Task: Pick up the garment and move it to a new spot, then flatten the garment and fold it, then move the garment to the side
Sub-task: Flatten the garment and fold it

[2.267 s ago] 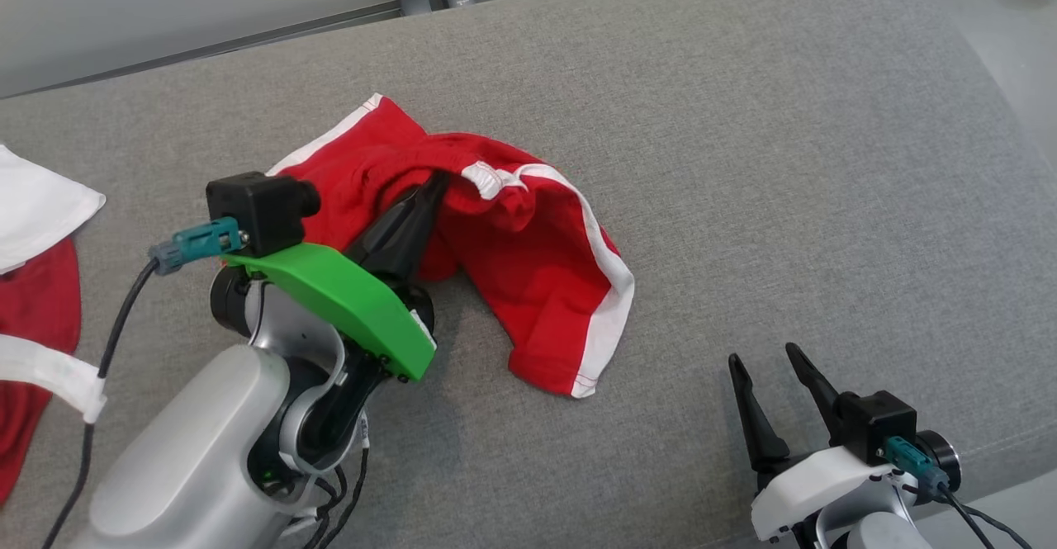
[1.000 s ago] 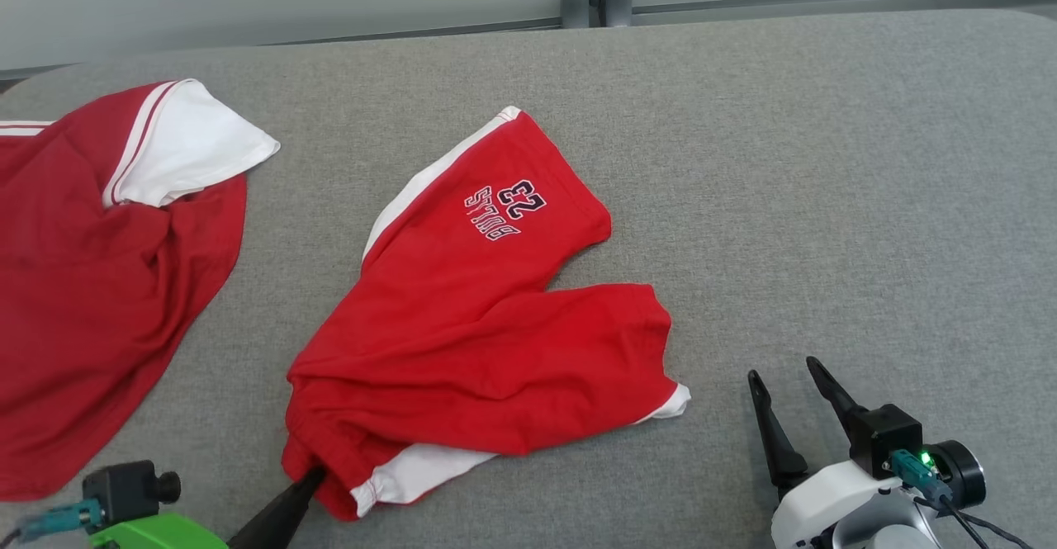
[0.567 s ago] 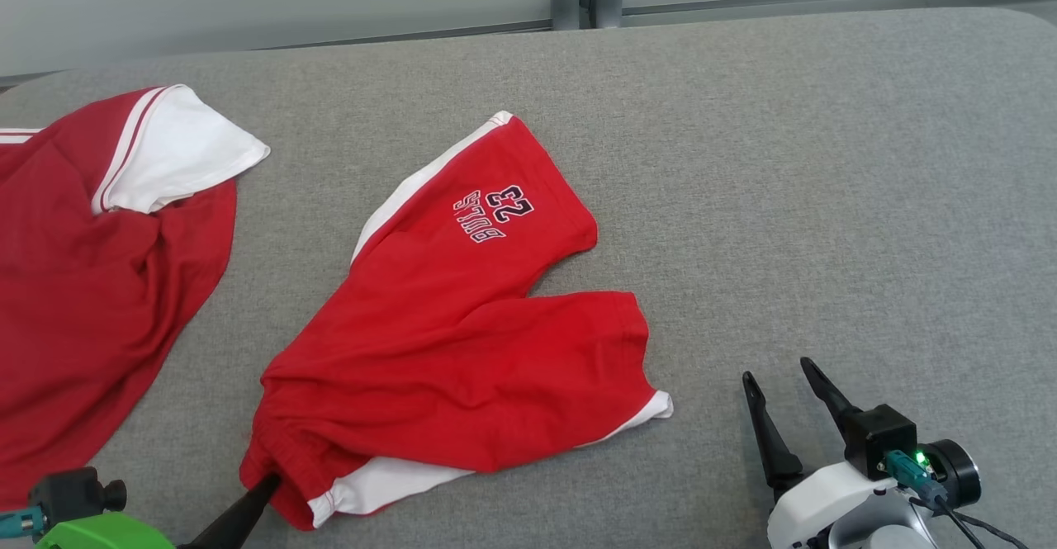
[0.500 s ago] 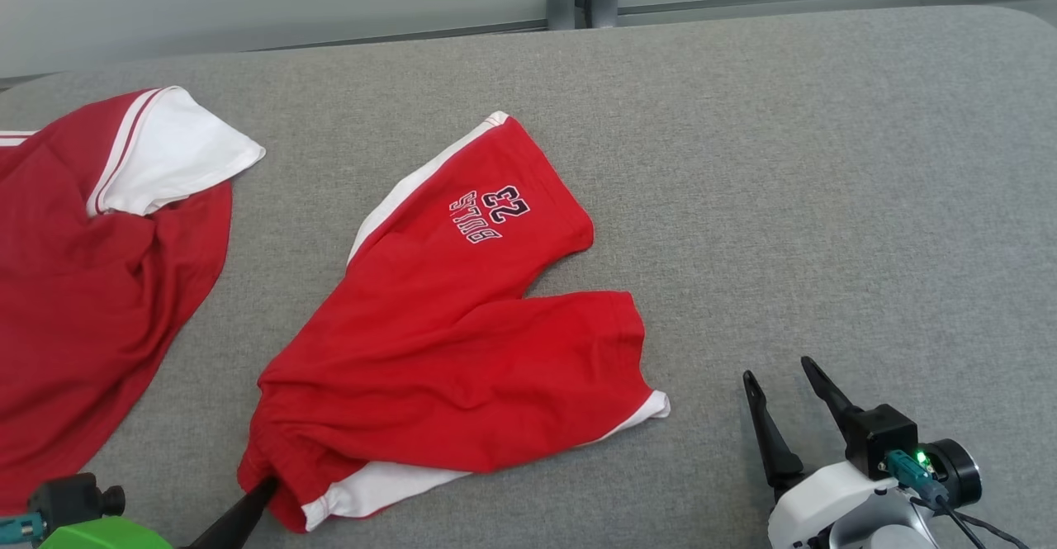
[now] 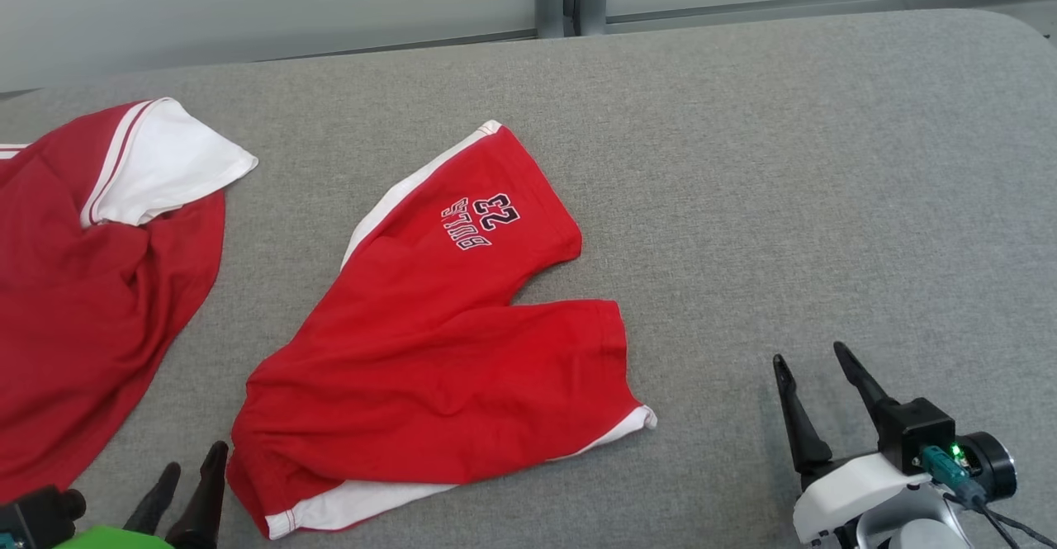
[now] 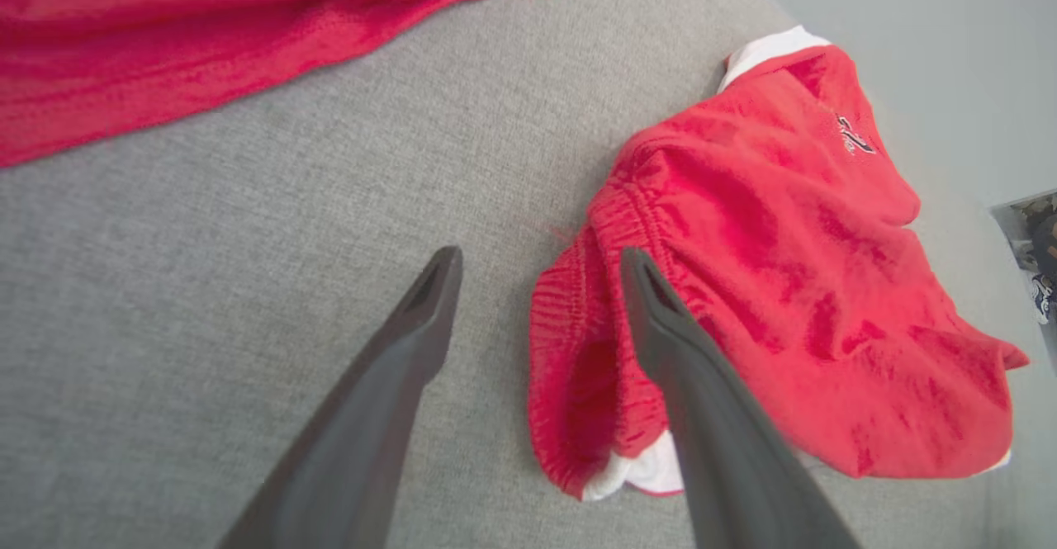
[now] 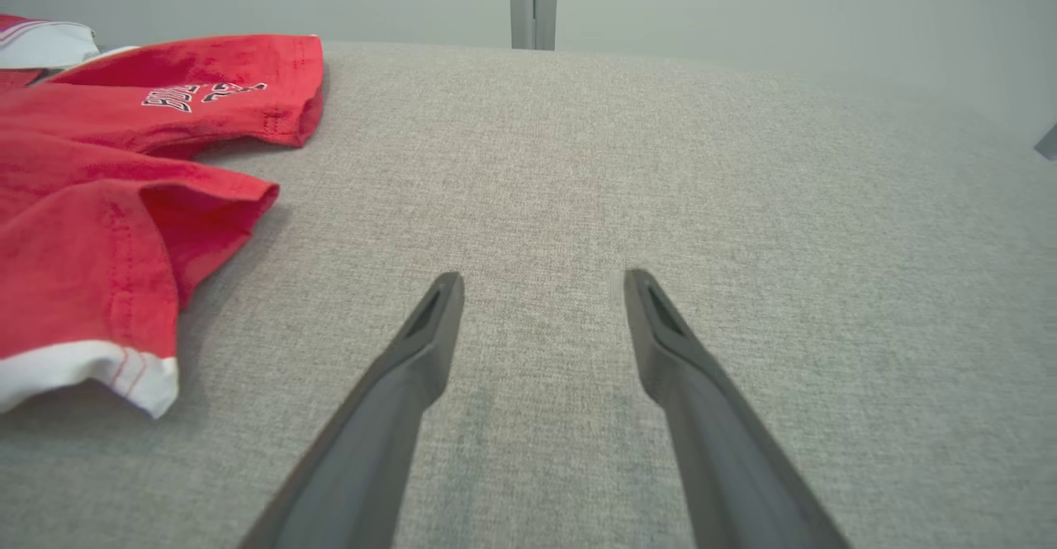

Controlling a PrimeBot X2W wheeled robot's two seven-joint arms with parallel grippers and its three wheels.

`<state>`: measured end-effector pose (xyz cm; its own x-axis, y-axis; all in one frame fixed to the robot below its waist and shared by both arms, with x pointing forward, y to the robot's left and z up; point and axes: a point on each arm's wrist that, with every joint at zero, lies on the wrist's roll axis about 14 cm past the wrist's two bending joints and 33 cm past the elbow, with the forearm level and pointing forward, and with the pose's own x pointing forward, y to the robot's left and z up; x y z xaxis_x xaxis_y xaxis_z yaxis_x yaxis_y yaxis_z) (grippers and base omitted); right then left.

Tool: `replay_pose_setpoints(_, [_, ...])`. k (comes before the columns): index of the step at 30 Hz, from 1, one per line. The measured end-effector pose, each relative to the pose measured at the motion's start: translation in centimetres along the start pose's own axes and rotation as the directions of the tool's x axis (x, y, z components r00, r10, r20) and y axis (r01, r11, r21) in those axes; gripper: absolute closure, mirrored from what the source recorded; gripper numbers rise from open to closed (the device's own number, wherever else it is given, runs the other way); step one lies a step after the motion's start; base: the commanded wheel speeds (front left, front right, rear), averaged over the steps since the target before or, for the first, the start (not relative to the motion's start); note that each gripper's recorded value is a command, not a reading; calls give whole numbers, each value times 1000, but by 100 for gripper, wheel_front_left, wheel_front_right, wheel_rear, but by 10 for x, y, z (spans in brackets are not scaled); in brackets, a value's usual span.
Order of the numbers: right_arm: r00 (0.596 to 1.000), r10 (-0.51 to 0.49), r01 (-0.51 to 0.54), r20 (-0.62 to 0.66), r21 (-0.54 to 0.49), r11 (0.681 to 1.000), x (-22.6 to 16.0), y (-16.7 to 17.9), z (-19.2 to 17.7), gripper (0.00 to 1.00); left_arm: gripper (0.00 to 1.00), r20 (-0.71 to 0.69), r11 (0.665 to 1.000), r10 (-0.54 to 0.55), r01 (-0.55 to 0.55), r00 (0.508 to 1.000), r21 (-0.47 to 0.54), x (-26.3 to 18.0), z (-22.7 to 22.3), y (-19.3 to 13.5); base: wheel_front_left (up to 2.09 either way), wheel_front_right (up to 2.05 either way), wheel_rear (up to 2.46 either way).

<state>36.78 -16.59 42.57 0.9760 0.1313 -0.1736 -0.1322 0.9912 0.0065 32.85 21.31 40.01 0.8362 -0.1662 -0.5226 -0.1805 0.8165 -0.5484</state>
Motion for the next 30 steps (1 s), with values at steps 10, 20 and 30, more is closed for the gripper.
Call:
replay_pose_setpoints(10, [989,-53,59,135,-39,997,-3,-24,44,0,0,256,989,-55,17,965,149,-6,32,-21,0,0,0])
replay_pose_setpoints(20, [972,-46,63,229,-68,996,-8,-25,75,0,0,436,945,-121,-31,892,325,-26,54,-27,0,0,0])
replay_pose_setpoints(30, [978,-28,41,205,-59,997,-18,-15,65,0,0,437,918,-182,-7,881,397,-29,39,-39,0,0,0])
